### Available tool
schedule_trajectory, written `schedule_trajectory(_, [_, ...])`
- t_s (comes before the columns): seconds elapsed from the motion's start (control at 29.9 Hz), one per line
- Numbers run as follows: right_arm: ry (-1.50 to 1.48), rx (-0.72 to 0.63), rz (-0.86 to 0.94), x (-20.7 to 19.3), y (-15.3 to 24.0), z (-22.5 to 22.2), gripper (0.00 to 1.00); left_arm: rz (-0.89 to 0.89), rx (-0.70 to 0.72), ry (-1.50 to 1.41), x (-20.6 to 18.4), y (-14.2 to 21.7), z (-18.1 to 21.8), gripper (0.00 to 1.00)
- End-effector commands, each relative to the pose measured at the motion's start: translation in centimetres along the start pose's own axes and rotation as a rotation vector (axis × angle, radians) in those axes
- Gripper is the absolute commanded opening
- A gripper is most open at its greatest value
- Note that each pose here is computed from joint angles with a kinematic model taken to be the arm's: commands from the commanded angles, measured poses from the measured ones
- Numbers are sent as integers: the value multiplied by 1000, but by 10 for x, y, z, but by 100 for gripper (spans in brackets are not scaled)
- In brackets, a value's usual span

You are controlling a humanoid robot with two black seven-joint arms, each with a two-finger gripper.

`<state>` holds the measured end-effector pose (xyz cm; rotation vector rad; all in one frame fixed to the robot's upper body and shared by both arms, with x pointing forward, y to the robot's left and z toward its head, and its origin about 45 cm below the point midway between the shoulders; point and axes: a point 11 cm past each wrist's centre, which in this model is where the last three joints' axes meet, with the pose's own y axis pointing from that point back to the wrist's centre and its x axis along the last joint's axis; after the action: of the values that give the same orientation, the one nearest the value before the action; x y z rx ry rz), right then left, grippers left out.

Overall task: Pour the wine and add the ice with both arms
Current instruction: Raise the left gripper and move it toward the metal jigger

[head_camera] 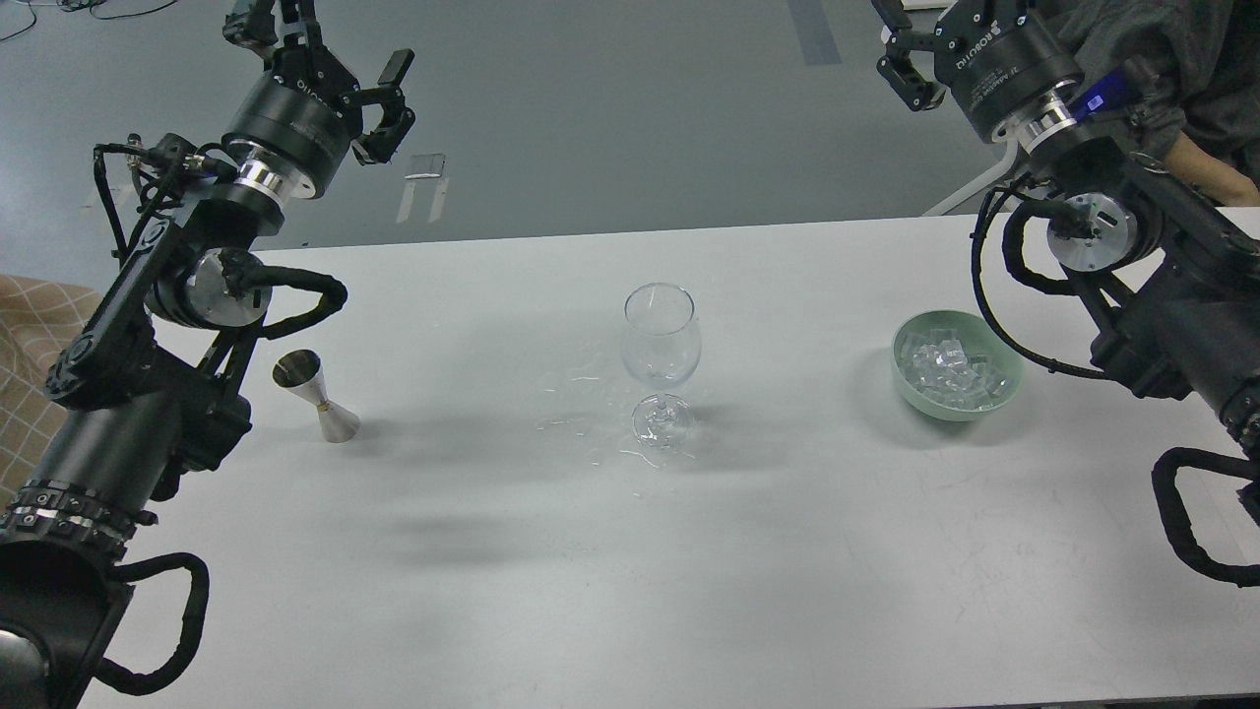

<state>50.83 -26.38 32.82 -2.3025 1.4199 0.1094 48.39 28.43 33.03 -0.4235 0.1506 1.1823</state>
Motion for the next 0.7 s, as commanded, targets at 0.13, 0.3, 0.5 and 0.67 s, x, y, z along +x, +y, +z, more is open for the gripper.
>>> schedule_trajectory(0.13, [-1,0,-3,0,0,0,100,31,1,0,0,-1,-3,98])
schedule_trajectory(0.3, [-1,-3,-2,0,1,1,100,29,7,-3,0,-1,-4,98])
schedule_trajectory(0.5, [-2,-2,-3,-1,1,2,100,-28,16,-16,-18,-4,9,99])
schedule_trajectory(0.67, [-1,-4,-2,0,1,1,100,-42,61,-24,-23,8,8,99])
